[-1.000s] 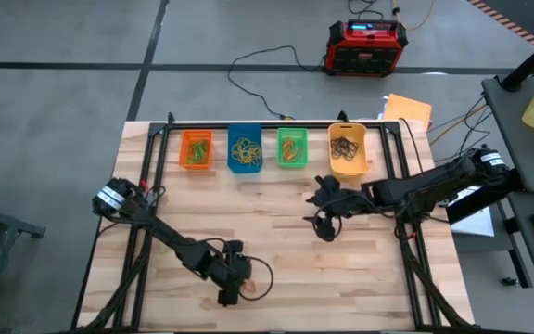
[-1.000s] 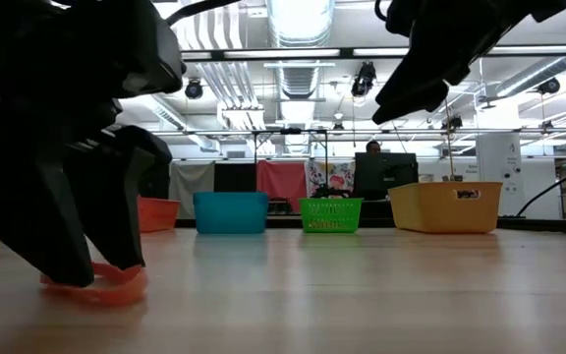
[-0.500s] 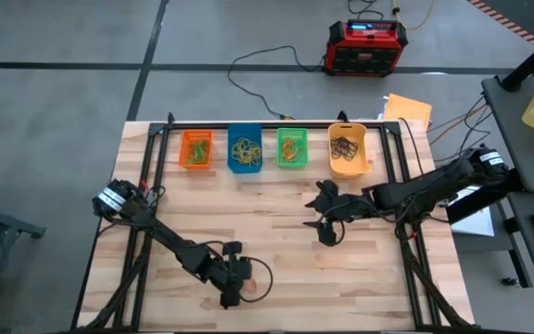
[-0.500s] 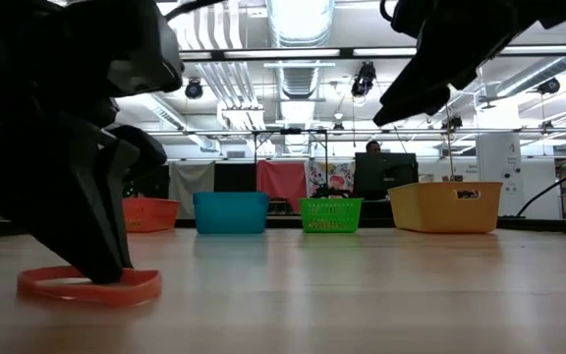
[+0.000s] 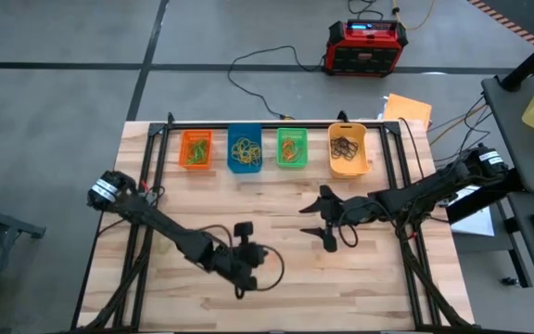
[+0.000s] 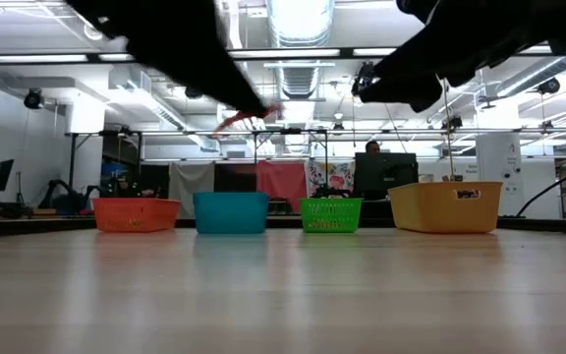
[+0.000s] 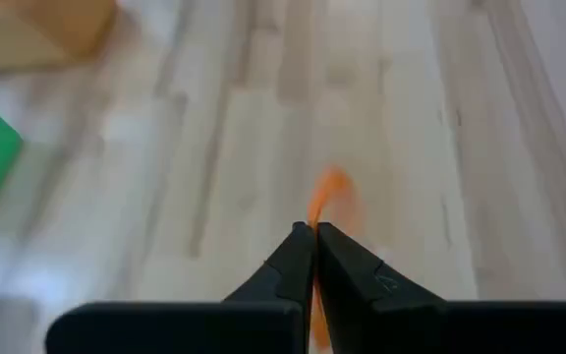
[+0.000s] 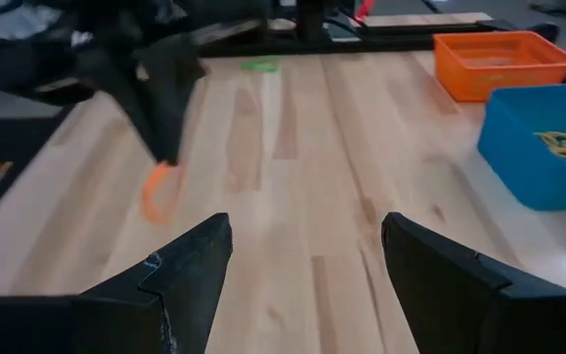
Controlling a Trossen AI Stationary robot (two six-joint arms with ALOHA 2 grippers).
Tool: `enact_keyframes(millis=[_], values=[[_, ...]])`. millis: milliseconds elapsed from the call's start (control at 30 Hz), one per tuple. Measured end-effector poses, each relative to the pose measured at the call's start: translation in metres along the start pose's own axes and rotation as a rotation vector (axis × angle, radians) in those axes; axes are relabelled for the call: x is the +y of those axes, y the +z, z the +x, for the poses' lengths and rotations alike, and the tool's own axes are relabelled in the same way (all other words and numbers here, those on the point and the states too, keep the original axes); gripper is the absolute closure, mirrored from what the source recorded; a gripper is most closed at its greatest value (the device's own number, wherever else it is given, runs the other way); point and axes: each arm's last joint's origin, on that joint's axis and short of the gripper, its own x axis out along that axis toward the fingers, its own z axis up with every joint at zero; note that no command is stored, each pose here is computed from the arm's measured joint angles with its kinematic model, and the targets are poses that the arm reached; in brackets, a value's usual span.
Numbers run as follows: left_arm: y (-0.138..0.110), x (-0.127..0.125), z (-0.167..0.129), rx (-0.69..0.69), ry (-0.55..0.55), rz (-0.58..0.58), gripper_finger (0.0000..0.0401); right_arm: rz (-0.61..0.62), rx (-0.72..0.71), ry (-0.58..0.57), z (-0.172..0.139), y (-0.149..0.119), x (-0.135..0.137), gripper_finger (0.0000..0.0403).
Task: Sort rubber bands into baskets
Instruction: Put the orange rubber band into the green bin
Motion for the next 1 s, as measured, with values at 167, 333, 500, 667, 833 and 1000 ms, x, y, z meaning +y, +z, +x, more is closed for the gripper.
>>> enact_keyframes(millis=[167,333,500,667,833,1000], values=[[0.023,0.025,0.009,-0.023,0.051,0.037,0.0401,0.041,-0.034,0.042,0.0,0.004,0.002,0.0147],[0.043,0.047,0.016,-0.056,0.096,0.045,0.0401,0.057,-0.032,0.043,0.0,0.004,0.002,0.0147],[0.064,0.063,0.016,-0.098,0.128,0.047,0.0401,0.057,-0.03,0.039,0.0,0.003,0.002,0.0147],[0.075,0.067,0.013,-0.125,0.138,0.076,0.0401,0.057,-0.034,-0.015,0.0,0.003,0.0,0.0147],[0.081,0.069,0.011,-0.139,0.148,0.072,0.0401,0.059,-0.041,-0.014,0.0,0.004,0.0,0.0149],[0.081,0.069,0.011,-0.145,0.149,0.079,0.0401,0.046,-0.041,-0.013,0.0,0.004,0.0,0.0172]])
